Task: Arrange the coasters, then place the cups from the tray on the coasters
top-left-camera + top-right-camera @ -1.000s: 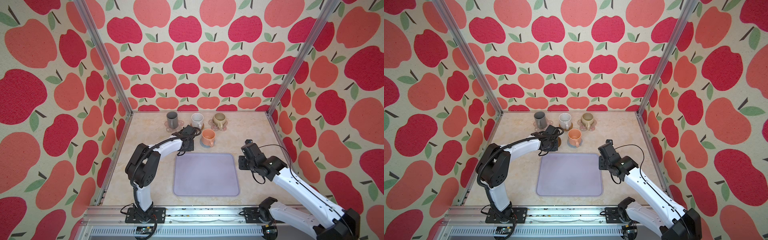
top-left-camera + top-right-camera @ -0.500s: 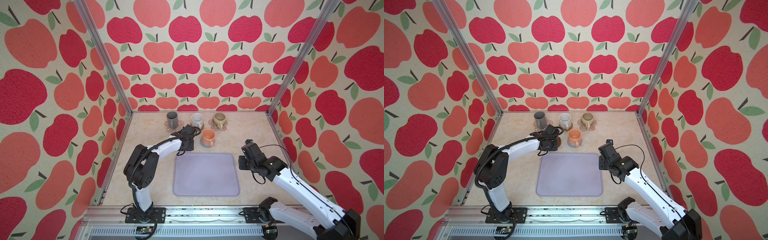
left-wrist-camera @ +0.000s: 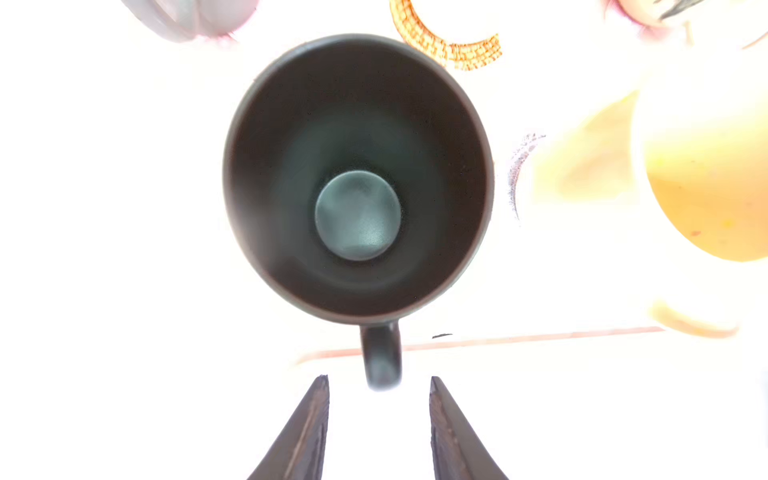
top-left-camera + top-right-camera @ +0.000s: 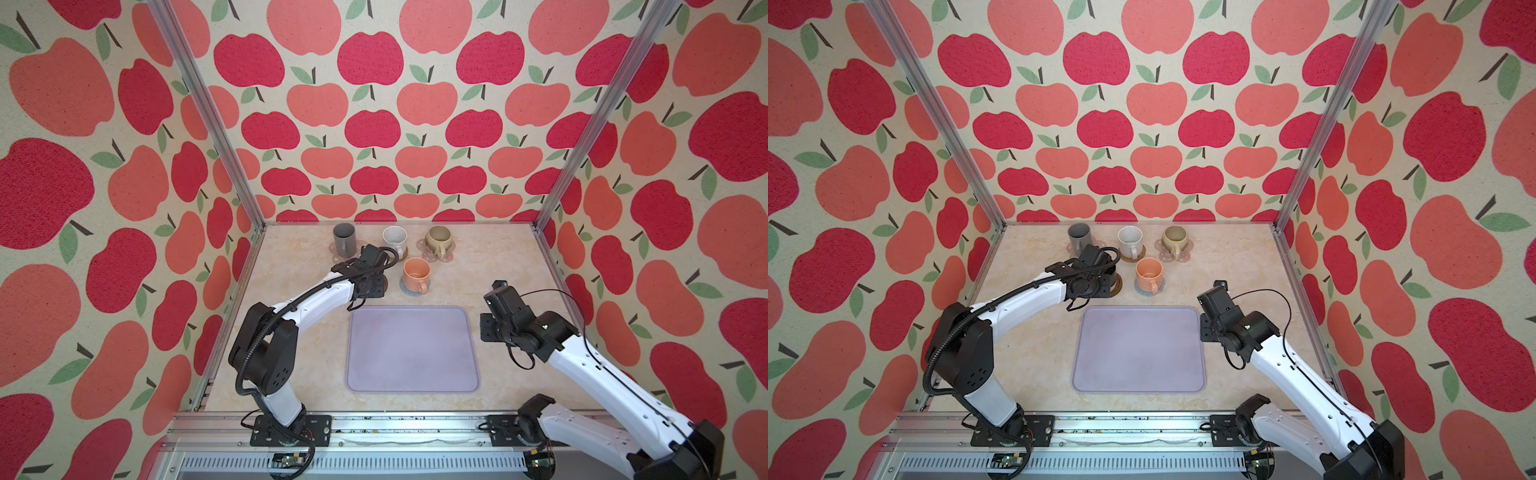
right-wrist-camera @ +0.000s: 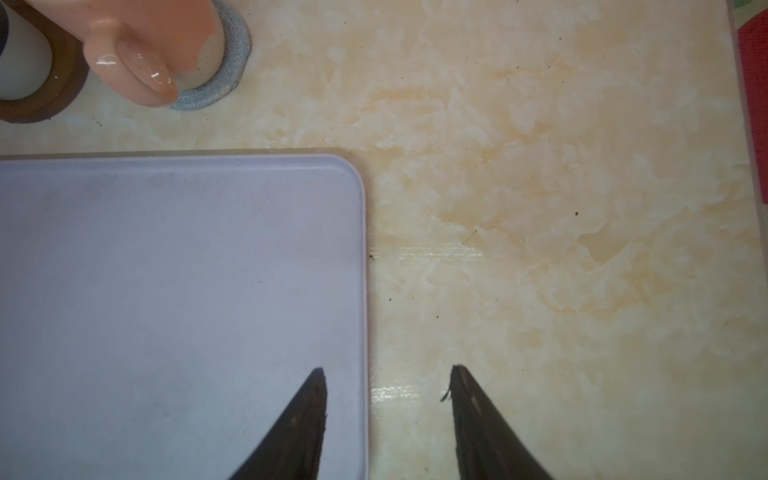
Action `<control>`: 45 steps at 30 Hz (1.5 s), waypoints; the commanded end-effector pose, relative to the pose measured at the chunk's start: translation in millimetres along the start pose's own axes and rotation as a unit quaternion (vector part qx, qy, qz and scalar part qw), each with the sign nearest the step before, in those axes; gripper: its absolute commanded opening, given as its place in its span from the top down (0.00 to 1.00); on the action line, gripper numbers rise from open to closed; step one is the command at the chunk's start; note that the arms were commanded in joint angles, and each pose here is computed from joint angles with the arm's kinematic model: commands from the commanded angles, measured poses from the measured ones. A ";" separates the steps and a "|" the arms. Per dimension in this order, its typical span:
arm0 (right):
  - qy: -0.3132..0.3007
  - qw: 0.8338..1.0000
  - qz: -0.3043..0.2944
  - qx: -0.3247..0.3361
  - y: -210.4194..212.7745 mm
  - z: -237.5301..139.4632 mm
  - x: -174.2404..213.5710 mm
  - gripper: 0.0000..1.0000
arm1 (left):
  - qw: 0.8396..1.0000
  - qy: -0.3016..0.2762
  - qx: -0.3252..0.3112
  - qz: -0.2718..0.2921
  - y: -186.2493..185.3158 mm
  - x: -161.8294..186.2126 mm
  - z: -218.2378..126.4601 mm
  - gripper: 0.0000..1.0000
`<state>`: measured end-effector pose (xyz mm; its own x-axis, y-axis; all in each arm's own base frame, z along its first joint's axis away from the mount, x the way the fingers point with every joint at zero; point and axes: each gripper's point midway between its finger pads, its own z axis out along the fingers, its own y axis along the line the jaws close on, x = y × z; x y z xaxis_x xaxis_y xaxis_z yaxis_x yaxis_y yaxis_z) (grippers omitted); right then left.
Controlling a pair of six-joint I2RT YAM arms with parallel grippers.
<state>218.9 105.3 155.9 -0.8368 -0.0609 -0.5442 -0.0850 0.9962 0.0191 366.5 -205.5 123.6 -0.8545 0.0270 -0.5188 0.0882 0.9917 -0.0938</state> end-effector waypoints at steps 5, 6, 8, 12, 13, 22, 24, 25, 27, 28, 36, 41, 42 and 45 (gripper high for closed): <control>-0.033 0.999 -0.029 0.027 -14.6 -16.7 -13.3 0.48 | 0.998 -0.031 -0.039 0.027 21.0 -8.9 -24.8 0.57; -0.036 0.998 -0.036 0.030 -15.6 -17.2 -14.9 0.47 | 0.998 -0.035 -0.041 0.031 23.6 -11.3 -26.3 0.57; -0.046 0.997 -0.052 0.042 -19.3 -18.3 -19.5 0.47 | 0.997 -0.045 -0.051 0.035 30.9 -15.4 -28.4 0.57; -0.073 0.991 -0.085 0.073 -31.3 -17.5 -34.3 0.41 | 0.995 -0.061 -0.075 0.028 55.2 -19.5 -29.9 0.56; -0.079 0.990 -0.087 0.076 -33.8 -16.8 -38.1 0.40 | 0.995 -0.065 -0.078 0.025 60.9 -19.4 -30.8 0.56; -0.129 0.987 -0.051 0.080 -65.3 15.6 -63.5 0.30 | 0.981 -0.120 -0.145 -0.040 151.3 -12.6 -44.3 0.50; -0.137 0.987 -0.034 0.076 -73.7 25.3 -66.1 0.28 | 0.975 -0.134 -0.170 -0.060 174.6 -9.8 -45.0 0.49; -0.145 0.986 -0.022 0.076 -79.0 29.3 -69.5 0.28 | 0.970 -0.140 -0.183 -0.072 186.9 -7.7 -45.2 0.48; -0.154 0.985 -0.003 0.076 -88.6 37.9 -73.9 0.26 | 0.964 -0.145 -0.204 -0.094 208.6 -2.6 -43.4 0.46; -0.160 0.984 0.008 0.078 -93.8 41.6 -76.9 0.25 | 0.959 -0.148 -0.217 -0.106 220.3 -0.1 -42.3 0.45; -0.199 0.974 0.042 0.096 -119.6 74.9 -97.1 0.20 | 0.934 -0.163 -0.290 -0.126 276.9 6.1 -24.5 0.42; -0.236 0.966 0.029 0.101 -121.8 94.8 -107.7 0.18 | 0.935 -0.182 -0.281 -0.119 286.8 1.3 -9.5 0.42; -0.246 0.963 0.029 0.104 -123.2 96.6 -110.3 0.18 | 0.935 -0.186 -0.280 -0.114 288.0 0.9 -6.4 0.42; -0.265 0.957 0.025 0.116 -128.2 109.6 -113.7 0.17 | 0.935 -0.203 -0.272 -0.105 290.3 -0.9 2.7 0.41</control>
<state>364.4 -5.1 105.3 -0.5619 -0.0085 -0.8271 0.1107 0.9902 -0.0855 379.9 81.9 89.9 -0.6027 -0.1584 -0.7821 -0.4536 0.8744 0.1725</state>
